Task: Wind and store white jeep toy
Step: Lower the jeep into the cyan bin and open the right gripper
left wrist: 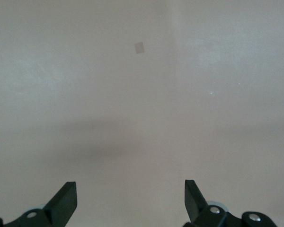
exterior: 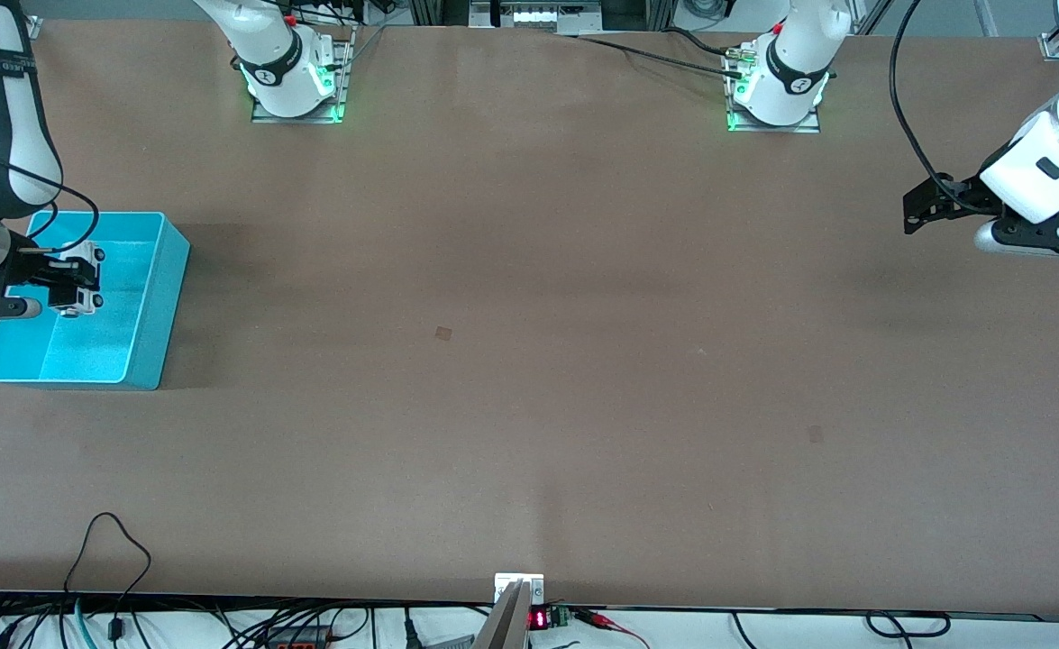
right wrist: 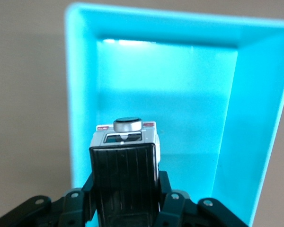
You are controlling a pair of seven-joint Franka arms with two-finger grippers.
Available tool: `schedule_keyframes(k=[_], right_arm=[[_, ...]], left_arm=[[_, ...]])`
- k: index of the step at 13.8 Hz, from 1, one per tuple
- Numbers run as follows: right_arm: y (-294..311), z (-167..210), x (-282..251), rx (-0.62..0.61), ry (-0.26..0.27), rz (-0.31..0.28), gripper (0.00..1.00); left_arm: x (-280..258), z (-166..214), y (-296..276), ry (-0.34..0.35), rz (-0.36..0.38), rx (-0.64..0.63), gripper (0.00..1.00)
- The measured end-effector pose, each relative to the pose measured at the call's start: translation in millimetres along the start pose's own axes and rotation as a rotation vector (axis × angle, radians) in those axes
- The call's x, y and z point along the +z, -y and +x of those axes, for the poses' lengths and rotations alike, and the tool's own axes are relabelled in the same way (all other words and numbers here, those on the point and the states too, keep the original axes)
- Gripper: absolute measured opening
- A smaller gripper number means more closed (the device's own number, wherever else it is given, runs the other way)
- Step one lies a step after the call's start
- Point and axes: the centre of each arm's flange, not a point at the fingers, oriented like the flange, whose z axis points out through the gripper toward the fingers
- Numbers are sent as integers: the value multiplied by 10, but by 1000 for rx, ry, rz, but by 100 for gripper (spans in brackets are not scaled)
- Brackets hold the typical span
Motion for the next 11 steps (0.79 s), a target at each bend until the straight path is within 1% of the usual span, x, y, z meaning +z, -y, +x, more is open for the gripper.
schedule_keyframes(k=[3,5,8,11], right_arm=[[-162,-205,563,41,-31,-2,52],[-210,-312,875,55,-31,-1,52],[-256,-354,1128,65,-19,4,52],[-248,-362,1206,64,-8,8,52]], left_arm=[[0,0,0,0,0,0,100],[0,0,0,0,0,0,100],[0,0,0,0,0,0,100],[0,0,0,0,0,0,100]])
